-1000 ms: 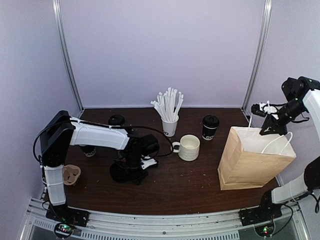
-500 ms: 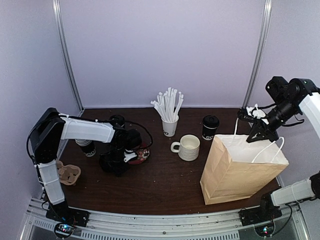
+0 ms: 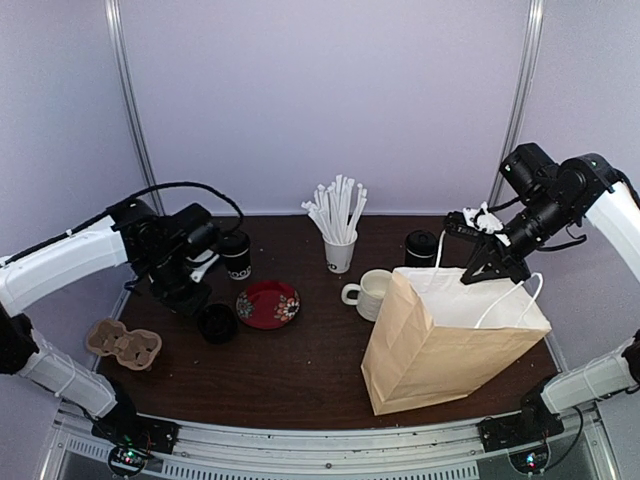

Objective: Pack the takeout coffee

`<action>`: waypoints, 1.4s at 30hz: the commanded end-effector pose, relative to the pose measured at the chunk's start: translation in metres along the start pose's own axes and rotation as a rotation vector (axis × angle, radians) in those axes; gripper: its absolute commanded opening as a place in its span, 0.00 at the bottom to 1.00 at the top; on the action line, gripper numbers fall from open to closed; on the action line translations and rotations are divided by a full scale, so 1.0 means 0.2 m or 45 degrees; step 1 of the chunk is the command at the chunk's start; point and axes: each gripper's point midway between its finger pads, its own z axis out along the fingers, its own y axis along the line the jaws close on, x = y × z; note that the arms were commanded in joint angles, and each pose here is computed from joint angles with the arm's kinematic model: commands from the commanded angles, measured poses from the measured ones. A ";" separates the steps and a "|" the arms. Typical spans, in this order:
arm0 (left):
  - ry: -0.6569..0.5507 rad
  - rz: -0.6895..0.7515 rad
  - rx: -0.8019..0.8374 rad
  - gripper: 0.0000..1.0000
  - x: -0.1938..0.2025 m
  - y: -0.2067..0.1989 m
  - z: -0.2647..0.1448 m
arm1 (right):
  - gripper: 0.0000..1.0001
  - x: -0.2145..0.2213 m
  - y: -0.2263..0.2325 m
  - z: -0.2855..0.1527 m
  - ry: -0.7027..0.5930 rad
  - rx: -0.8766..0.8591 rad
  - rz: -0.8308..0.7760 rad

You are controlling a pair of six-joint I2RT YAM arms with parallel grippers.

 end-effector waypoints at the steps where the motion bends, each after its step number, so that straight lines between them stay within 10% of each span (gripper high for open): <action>1: 0.289 -0.442 -0.216 0.00 0.36 0.35 0.10 | 0.00 -0.05 -0.04 0.02 -0.053 0.036 0.003; 19: 0.596 -0.733 -0.322 0.00 0.58 0.51 0.56 | 0.00 -0.05 -0.04 0.03 -0.066 0.046 0.004; 27: 0.455 -0.735 -0.147 0.00 0.48 0.43 0.53 | 0.00 -0.05 -0.05 0.04 -0.059 0.041 0.015; 42: 0.311 -0.898 -0.600 0.00 0.58 0.73 0.38 | 0.00 -0.07 -0.04 0.04 -0.088 0.026 0.018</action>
